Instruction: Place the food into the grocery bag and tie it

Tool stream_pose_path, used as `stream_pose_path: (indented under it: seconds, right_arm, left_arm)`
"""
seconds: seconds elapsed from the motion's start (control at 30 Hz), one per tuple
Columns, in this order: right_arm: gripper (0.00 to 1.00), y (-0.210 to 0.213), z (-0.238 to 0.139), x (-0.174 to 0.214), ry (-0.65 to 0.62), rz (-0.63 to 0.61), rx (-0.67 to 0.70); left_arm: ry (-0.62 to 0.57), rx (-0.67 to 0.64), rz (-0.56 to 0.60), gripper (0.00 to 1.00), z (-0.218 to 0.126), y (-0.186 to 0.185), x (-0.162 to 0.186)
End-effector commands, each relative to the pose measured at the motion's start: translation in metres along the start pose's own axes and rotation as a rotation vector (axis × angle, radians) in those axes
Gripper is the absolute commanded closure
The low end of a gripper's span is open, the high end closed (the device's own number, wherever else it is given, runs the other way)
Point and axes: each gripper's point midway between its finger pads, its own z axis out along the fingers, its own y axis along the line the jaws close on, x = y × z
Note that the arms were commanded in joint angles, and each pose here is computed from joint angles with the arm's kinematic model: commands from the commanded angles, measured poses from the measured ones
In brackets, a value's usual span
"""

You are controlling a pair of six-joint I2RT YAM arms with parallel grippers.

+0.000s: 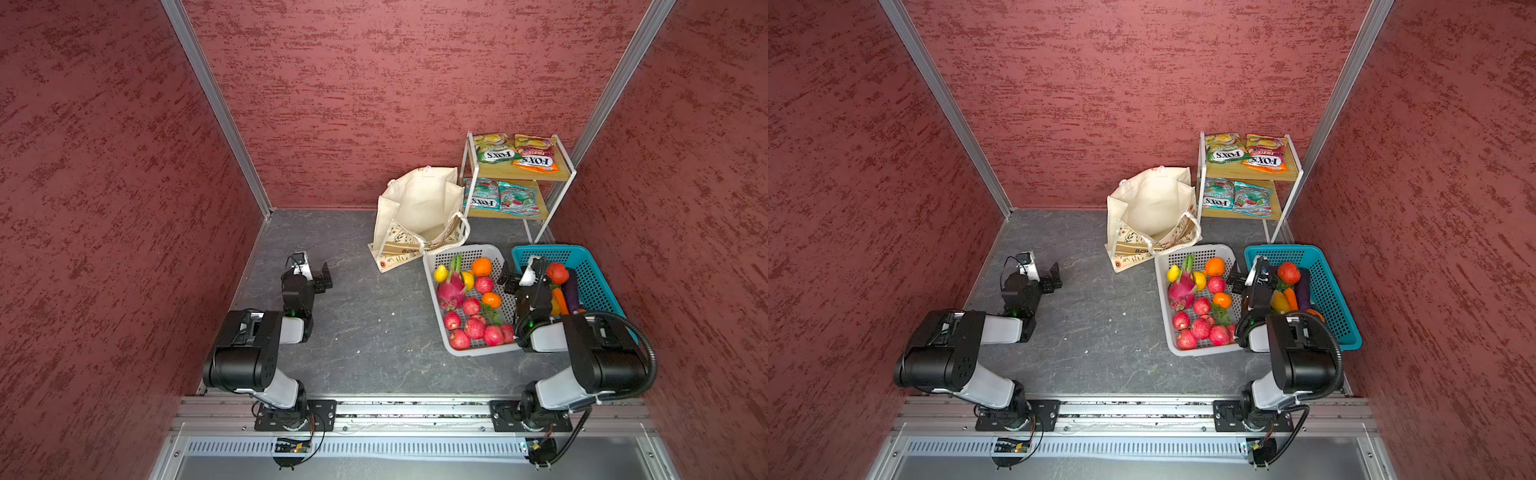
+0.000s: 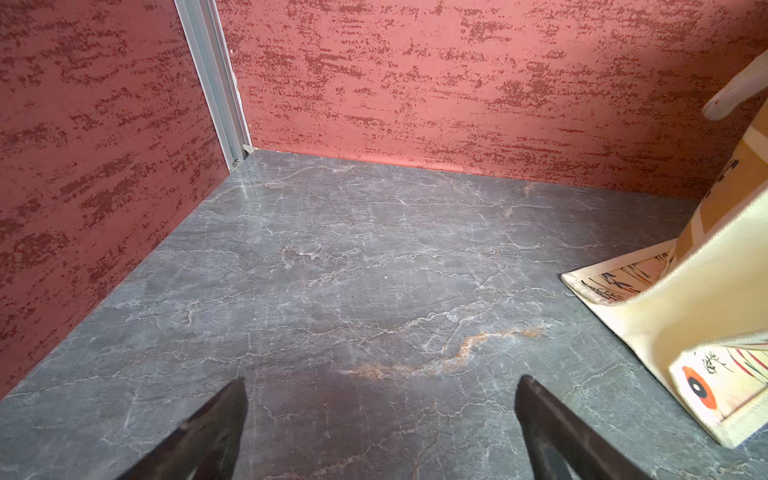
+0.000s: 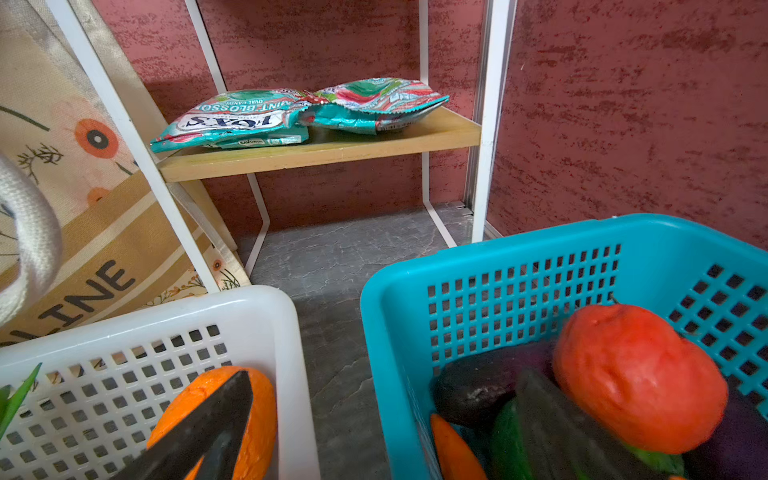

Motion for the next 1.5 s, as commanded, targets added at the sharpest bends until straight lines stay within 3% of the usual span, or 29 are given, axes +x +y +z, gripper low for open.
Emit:
stream_pose_path:
  seconds: [0.0,1.13,1.27,1.33,1.4,1.47]
  right_arm:
    - [0.01,0.002,0.001,0.008,0.034,-0.017,-0.016]
    - [0.01,0.009,0.002,0.009,0.044,-0.028,-0.062]
    - [0.09,0.005,-0.002,-0.004,0.028,-0.022,-0.034]
    - [0.10,-0.006,-0.012,-0.034,-0.009,0.014,0.034]
    - [0.07,-0.024,-0.024,-0.054,-0.022,0.118,0.134]
    - [0.11,-0.031,-0.034,-0.063,0.004,0.208,0.183]
  left_arm:
    - [-0.004,-0.005,-0.004,0.01,0.000,0.002,-0.003]
    - [0.000,0.008,-0.009,0.00,0.001,0.002,-0.003]
    - [-0.010,-0.035,-0.011,0.03,-0.004,0.006,-0.022]
    - [0.026,-0.121,-0.033,0.03,-0.012,0.015,-0.041]
    - [0.096,-0.199,-0.141,0.02,-0.023,0.028,-0.054]
    - [0.137,-0.236,-0.196,0.03,-0.035,0.034,-0.064]
